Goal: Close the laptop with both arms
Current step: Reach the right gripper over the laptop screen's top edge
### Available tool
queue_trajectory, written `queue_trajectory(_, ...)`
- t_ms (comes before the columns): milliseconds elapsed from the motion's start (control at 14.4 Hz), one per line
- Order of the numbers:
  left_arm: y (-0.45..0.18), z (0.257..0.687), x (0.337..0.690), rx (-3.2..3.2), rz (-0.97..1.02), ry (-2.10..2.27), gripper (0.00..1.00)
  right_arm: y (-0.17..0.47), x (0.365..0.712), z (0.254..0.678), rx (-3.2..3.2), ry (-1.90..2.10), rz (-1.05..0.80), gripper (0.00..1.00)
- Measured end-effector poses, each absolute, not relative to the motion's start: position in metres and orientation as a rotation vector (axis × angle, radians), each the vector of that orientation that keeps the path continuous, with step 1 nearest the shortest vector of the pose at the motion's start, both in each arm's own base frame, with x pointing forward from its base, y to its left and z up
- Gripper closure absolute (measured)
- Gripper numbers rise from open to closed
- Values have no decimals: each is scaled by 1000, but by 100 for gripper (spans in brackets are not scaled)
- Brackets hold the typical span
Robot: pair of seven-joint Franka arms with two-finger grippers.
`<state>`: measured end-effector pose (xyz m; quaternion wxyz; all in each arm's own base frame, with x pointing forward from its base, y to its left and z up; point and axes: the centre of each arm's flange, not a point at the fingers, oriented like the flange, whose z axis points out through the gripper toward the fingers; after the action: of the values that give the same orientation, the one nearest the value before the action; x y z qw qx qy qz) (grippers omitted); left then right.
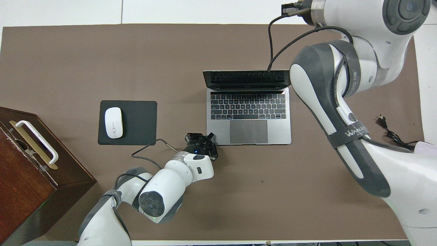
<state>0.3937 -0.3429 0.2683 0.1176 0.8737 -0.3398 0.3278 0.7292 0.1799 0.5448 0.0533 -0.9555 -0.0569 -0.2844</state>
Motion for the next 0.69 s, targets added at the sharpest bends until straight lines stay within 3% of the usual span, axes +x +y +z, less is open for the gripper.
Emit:
queue_trajectory(417,-343,268,394,2556,959,-995,99,199,725,520,-2905,8,-690,99)
queue_trajectory(695,-343,268,394,2556,960,-996,99,198,715,501,-2984,10,-469,99)
